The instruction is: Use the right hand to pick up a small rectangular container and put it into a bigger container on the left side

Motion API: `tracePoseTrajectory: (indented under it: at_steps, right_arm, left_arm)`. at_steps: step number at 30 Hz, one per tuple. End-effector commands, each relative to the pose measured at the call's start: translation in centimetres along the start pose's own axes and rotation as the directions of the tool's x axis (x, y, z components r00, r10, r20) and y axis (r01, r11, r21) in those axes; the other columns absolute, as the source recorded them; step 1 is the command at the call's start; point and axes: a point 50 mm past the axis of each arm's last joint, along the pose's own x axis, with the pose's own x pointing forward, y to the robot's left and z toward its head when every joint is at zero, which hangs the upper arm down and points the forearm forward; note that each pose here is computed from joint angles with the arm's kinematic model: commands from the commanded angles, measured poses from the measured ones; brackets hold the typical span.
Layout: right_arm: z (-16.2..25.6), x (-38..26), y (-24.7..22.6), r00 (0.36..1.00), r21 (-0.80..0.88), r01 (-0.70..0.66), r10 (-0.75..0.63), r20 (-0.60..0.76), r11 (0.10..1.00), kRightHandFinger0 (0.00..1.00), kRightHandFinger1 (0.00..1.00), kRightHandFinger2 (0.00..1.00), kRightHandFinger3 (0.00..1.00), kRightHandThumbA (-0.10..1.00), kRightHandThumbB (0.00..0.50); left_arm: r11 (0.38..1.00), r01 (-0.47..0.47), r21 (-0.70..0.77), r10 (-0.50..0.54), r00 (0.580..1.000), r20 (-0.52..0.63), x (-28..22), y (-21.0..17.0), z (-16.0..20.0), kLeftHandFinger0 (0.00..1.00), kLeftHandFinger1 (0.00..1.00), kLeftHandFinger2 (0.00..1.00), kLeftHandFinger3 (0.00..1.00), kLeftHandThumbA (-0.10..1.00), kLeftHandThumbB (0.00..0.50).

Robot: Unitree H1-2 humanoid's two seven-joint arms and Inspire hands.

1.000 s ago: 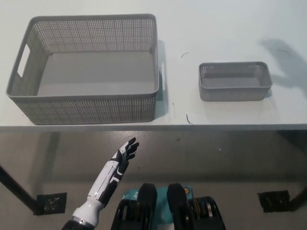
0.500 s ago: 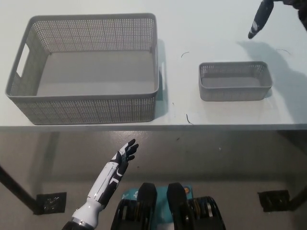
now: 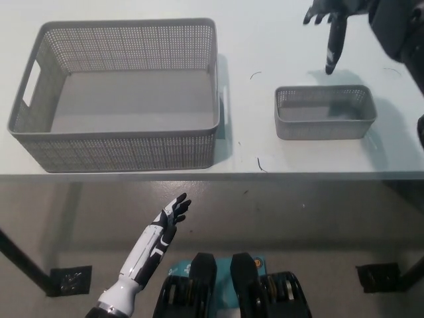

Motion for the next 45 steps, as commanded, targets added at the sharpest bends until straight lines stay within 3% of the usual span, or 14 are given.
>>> tracePoseTrajectory:
  at_steps: [1,3,5,11,13,18,20,25,27,29,31,37,40,45]
  right_arm:
    - [0.3,-0.8,-1.1,1.000,-0.036,0.016,-0.016,0.001,0.999,1.00,1.00,1.00,1.00,1.00,0.386]
    - [0.5,-0.5,-0.7,1.000,-0.036,0.001,-0.001,0.001,0.999,1.00,1.00,1.00,1.00,1.00,0.397]
    - [0.7,-0.2,-0.3,1.000,-0.036,0.000,-0.001,-0.018,0.999,1.00,1.00,1.00,1.00,1.00,0.457]
    - [0.3,0.8,0.8,0.999,-0.004,0.016,-0.017,-0.045,1.000,1.00,1.00,1.00,1.00,1.00,0.489]
    - [0.1,1.3,1.5,0.998,-0.022,0.049,-0.050,-0.043,0.999,1.00,1.00,1.00,1.00,1.00,0.444]
    - [-0.5,2.1,2.6,0.997,-0.059,0.059,-0.062,-0.054,0.997,1.00,1.00,1.00,1.00,1.00,0.453]
    - [-0.8,2.5,3.3,0.998,-0.023,0.043,-0.044,-0.037,0.999,1.00,1.00,1.00,1.00,1.00,0.429]
    - [-1.4,2.9,3.8,0.997,-0.021,0.053,-0.054,-0.054,0.998,1.00,1.00,1.00,1.00,1.00,0.484]
    - [-1.7,3.0,4.1,0.997,0.003,0.037,-0.037,-0.063,0.999,1.00,1.00,1.00,1.00,1.00,0.451]
    - [-2.0,3.3,4.5,0.996,-0.014,0.044,-0.045,-0.081,0.999,1.00,1.00,1.00,1.00,1.00,0.459]
    - [-2.3,3.4,4.9,0.999,0.011,-0.002,0.003,-0.050,1.000,1.00,1.00,1.00,1.00,1.00,0.413]
    - [-2.7,4.0,6.1,0.999,0.061,-0.018,0.020,-0.034,0.998,1.00,1.00,1.00,1.00,1.00,0.406]
    - [-2.7,4.6,7.3,0.999,0.078,-0.042,0.043,-0.021,0.996,1.00,1.00,1.00,1.00,1.00,0.366]
    - [-2.7,5.1,8.1,0.998,0.102,-0.055,0.057,-0.019,0.993,1.00,1.00,1.00,1.00,1.00,0.375]
  left_arm:
    - [0.999,-0.008,0.035,0.005,0.996,0.084,-0.2,0.2,1.2,1.00,1.00,1.00,1.00,1.00,0.361]
    - [1.000,-0.011,0.025,0.008,0.996,0.085,-0.2,0.4,1.2,1.00,1.00,1.00,1.00,1.00,0.359]
    - [0.999,-0.011,0.034,0.008,0.997,0.082,-0.3,0.5,1.2,1.00,1.00,1.00,1.00,1.00,0.358]
    - [0.999,-0.007,0.043,0.003,0.996,0.088,-0.3,0.6,1.2,1.00,1.00,1.00,1.00,1.00,0.341]
    - [0.999,-0.004,0.041,0.000,0.996,0.089,-0.3,0.6,1.2,1.00,1.00,1.00,1.00,1.00,0.332]
    - [0.999,-0.002,0.048,-0.002,0.995,0.097,-0.2,0.9,1.3,1.00,1.00,1.00,1.00,1.00,0.322]
    - [0.999,-0.002,0.054,-0.003,0.996,0.092,-0.1,0.9,1.3,1.00,1.00,1.00,1.00,1.00,0.326]
    - [0.998,-0.008,0.055,0.002,0.995,0.098,0.0,1.0,1.3,1.00,1.00,1.00,1.00,1.00,0.325]
    - [0.998,-0.009,0.062,0.003,0.995,0.098,0.1,1.1,1.4,1.00,1.00,1.00,1.00,1.00,0.328]
    - [0.998,-0.007,0.065,0.001,0.995,0.099,0.2,1.2,1.5,1.00,1.00,1.00,1.00,1.00,0.323]
    - [0.997,-0.004,0.079,-0.004,0.995,0.104,0.3,1.3,1.5,1.00,1.00,1.00,1.00,1.00,0.310]
    - [0.996,0.001,0.090,-0.011,0.995,0.102,0.4,1.4,1.5,1.00,1.00,1.00,1.00,1.00,0.312]
    - [0.995,0.003,0.098,-0.014,0.994,0.108,0.3,1.4,1.5,1.00,1.00,1.00,1.00,1.00,0.313]
    - [0.995,0.002,0.097,-0.012,0.994,0.106,0.5,1.6,1.5,1.00,1.00,1.00,1.00,1.00,0.300]
